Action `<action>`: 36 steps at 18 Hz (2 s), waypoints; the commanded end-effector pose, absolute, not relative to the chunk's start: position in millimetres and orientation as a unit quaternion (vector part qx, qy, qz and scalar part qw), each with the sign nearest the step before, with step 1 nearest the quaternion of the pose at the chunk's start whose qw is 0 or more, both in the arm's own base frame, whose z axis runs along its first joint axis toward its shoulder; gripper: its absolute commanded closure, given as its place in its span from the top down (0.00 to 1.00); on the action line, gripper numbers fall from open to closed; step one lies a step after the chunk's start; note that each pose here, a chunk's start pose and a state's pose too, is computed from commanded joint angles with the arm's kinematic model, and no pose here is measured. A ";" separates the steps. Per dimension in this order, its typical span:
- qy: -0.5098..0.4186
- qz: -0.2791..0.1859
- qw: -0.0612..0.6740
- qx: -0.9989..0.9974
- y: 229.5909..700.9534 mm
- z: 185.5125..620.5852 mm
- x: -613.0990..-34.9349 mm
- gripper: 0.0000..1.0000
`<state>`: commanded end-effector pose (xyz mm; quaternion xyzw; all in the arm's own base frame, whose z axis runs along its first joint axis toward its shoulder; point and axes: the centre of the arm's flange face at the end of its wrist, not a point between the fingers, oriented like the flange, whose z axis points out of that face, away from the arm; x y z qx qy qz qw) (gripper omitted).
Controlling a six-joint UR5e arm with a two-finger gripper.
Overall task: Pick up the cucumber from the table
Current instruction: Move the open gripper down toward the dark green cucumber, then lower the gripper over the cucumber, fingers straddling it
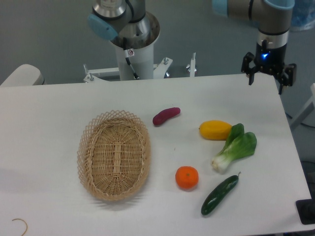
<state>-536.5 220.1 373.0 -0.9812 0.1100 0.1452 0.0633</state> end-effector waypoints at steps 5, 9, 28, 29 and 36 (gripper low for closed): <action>0.114 0.144 0.064 -0.981 232.1 369.2 -532.6 1.00; 0.088 0.138 0.073 -0.984 237.7 365.0 -529.2 1.00; 0.075 0.097 0.109 -0.986 428.5 269.5 -507.9 1.00; 0.078 0.097 0.110 -0.986 435.6 264.3 -514.5 1.00; 0.161 0.102 0.102 -0.976 480.3 239.5 -530.0 1.00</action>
